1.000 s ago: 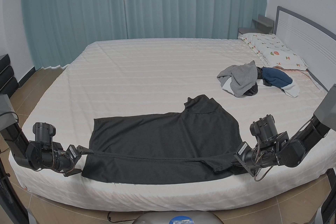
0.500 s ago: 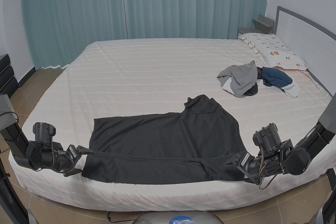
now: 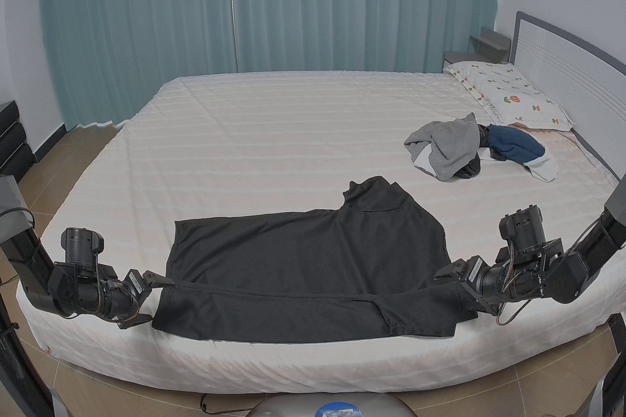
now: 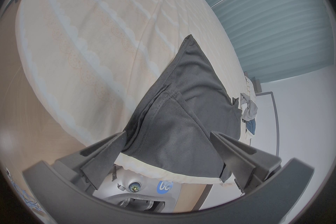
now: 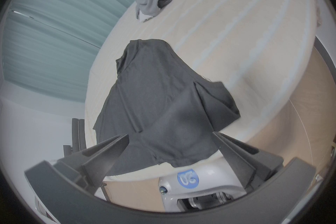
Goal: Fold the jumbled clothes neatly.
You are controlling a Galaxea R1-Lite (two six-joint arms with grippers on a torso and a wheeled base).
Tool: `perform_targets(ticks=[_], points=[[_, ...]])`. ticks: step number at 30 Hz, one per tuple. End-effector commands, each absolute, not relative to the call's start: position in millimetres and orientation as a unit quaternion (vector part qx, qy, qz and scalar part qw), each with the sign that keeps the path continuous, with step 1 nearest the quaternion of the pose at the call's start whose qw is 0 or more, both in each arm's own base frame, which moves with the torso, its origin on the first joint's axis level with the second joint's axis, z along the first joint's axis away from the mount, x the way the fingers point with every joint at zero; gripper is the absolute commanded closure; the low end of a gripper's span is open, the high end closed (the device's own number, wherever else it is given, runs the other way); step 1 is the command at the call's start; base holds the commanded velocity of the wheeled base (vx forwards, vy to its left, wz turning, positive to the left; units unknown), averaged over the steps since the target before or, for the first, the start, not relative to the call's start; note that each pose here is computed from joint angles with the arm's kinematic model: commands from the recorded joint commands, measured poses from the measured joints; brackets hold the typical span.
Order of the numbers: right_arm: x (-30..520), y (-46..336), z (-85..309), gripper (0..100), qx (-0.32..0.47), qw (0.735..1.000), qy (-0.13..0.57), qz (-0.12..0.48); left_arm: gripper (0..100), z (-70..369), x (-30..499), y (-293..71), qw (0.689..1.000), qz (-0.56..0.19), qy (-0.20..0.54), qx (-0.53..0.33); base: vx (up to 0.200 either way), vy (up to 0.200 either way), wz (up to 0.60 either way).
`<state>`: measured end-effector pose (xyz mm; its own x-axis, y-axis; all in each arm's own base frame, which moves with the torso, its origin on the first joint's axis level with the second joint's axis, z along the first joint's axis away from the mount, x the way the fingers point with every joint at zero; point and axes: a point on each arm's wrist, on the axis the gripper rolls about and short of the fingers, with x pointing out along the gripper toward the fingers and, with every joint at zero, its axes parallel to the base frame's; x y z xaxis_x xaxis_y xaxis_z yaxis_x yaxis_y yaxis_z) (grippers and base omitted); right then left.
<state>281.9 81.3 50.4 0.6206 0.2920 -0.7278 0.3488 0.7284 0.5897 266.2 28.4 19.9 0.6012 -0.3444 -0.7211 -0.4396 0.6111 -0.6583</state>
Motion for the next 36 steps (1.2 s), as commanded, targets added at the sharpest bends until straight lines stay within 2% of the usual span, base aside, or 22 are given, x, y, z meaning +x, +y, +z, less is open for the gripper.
perform_targets(ticks=[1, 9, 15, 27, 36], points=[[303, 73, 26, 0, 0.357, 0.829, 0.43, -0.024, 0, 20, 266, 29, 0.779, 0.031, 0.445, -0.44, 0.0, 0.0, 0.0], [318, 66, 1, 0, 0.341, 0.843, 0.416, -0.017, 0, 20, 266, 28, 0.779, 0.03, 0.446, -0.439, 0.0, 0.0, 0.0], [321, 64, 6, 0, 0.356, 0.84, 0.409, 0.004, 0, 19, 266, 28, 0.779, 0.031, 0.446, -0.439, 0.0, 0.0, 0.0], [325, 64, 6, 0, 0.361, 0.839, 0.406, 0.009, 0, 19, 267, 28, 0.78, 0.03, 0.446, -0.438, 0.0, 0.0, 0.0], [322, 55, 24, 0, 0.375, 0.842, 0.387, 0.018, 0, 19, 267, 28, 0.78, 0.03, 0.446, -0.438, 0.0, 0.0, 0.0]])
